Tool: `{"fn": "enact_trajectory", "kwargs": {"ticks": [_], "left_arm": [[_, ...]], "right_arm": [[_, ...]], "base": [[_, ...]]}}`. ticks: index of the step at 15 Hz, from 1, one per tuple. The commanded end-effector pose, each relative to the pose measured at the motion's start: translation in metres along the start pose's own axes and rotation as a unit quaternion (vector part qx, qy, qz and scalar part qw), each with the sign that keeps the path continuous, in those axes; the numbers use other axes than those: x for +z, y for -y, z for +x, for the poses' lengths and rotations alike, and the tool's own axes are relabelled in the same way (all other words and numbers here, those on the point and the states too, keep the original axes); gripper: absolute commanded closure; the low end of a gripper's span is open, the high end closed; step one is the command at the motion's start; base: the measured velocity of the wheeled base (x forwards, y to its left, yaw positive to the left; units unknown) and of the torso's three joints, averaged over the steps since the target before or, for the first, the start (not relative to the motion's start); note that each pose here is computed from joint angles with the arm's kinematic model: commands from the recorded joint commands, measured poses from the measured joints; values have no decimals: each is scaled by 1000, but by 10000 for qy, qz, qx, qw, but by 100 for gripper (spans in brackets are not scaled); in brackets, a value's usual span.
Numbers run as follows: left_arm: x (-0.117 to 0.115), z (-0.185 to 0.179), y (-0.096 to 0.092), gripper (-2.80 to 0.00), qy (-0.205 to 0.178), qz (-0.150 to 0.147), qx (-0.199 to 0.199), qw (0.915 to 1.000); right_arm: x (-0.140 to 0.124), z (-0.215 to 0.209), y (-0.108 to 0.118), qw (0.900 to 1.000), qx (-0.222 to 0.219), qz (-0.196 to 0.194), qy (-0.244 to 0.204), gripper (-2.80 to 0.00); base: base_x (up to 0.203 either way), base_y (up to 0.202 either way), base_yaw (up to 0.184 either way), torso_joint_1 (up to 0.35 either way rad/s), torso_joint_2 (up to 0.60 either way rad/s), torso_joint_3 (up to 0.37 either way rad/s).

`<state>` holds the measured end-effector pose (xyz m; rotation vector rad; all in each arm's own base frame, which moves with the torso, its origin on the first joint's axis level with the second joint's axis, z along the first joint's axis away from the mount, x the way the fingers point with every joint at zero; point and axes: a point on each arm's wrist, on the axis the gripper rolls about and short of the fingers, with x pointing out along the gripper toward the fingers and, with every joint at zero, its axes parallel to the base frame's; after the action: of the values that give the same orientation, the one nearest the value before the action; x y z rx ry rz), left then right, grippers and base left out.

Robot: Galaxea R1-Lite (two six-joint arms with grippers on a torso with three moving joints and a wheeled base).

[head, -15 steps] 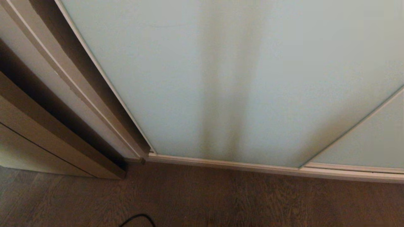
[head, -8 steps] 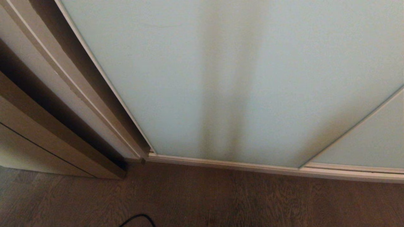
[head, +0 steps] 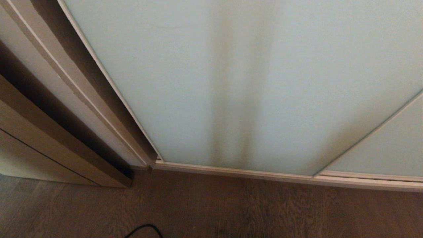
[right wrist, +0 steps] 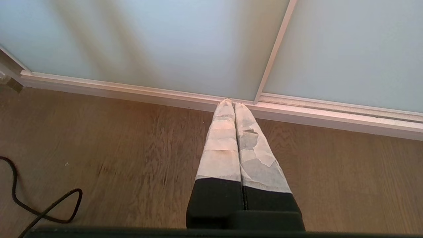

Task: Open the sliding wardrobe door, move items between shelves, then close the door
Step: Open the door

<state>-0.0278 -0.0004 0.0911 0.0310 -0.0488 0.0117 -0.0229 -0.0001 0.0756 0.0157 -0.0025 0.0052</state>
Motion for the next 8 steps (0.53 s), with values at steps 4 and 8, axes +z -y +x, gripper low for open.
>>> {"fn": "enact_trajectory", "kwargs": {"ticks": [4,8], "left_arm": [[76,-20,-3,0,1084,93,266,9937],[164,14,-9,0,1688,-49,953,9810]], "right_arm": [[0,0,0,10000,5,5,18,0],[0,0,0,10000,5,-2,18,0]], "base": [[0,0,0,0,0,0],[0,0,0,0,0,0]]}}
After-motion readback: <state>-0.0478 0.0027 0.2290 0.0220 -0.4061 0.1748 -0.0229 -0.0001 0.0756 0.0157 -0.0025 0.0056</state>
